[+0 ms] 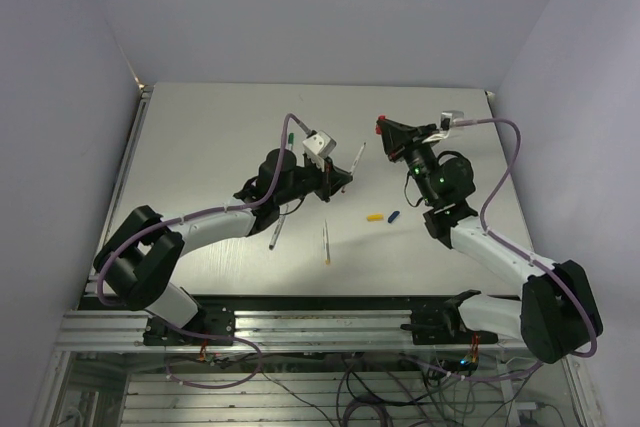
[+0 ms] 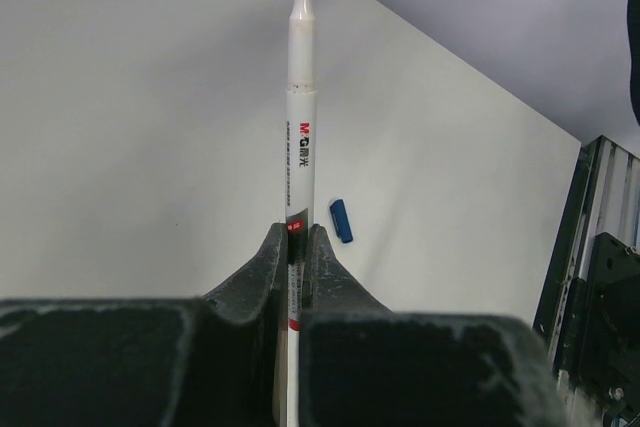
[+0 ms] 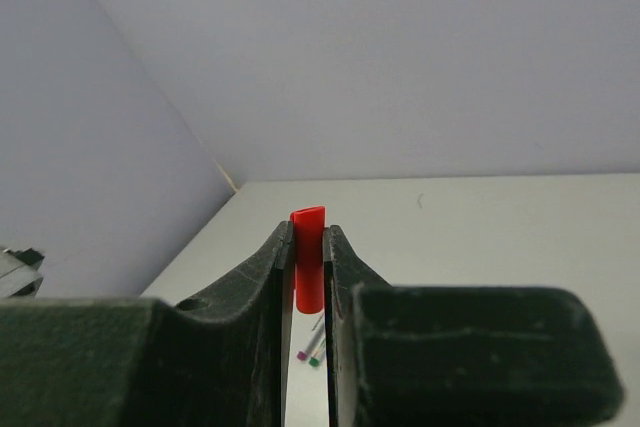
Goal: Insert the pens into the pen caps
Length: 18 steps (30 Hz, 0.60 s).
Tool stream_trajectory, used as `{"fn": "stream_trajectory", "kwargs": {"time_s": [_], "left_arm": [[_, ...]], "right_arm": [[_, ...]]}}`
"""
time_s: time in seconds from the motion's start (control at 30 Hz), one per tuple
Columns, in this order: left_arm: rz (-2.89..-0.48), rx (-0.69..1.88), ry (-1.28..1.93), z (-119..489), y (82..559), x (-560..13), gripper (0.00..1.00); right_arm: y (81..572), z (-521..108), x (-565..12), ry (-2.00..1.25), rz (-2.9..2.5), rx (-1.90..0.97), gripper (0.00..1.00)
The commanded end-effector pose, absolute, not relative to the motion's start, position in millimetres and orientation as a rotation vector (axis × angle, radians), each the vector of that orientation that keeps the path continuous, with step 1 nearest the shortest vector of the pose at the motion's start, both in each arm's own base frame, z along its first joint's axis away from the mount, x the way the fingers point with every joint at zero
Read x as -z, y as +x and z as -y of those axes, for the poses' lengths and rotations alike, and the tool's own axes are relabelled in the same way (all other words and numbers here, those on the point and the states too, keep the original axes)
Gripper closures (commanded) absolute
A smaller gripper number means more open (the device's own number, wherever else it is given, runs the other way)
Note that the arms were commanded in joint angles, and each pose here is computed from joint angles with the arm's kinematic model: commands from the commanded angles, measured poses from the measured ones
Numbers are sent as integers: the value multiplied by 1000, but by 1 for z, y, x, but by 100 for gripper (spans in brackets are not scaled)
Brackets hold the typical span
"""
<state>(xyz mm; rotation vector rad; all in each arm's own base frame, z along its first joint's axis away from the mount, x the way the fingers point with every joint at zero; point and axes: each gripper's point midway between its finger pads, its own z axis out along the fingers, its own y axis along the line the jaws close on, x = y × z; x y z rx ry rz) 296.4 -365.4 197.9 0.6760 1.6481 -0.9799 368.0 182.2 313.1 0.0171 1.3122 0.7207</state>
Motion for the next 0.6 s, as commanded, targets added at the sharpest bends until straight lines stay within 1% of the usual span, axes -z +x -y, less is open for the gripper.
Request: {"fn": "stream_trajectory", "kwargs": {"time_s": [0.0, 0.3, 0.57], "left_arm": [[-1552, 1037, 667, 373, 293, -233, 93], [-1530, 1088, 664, 377, 288, -242, 93], [-1520, 1112, 659, 378, 287, -244, 93]], "right_arm": [[358, -191, -324, -26, -1243, -807, 100], [351, -202, -320, -49, -1211, -898, 100], [348, -205, -316, -59, -1205, -920, 100]]}}
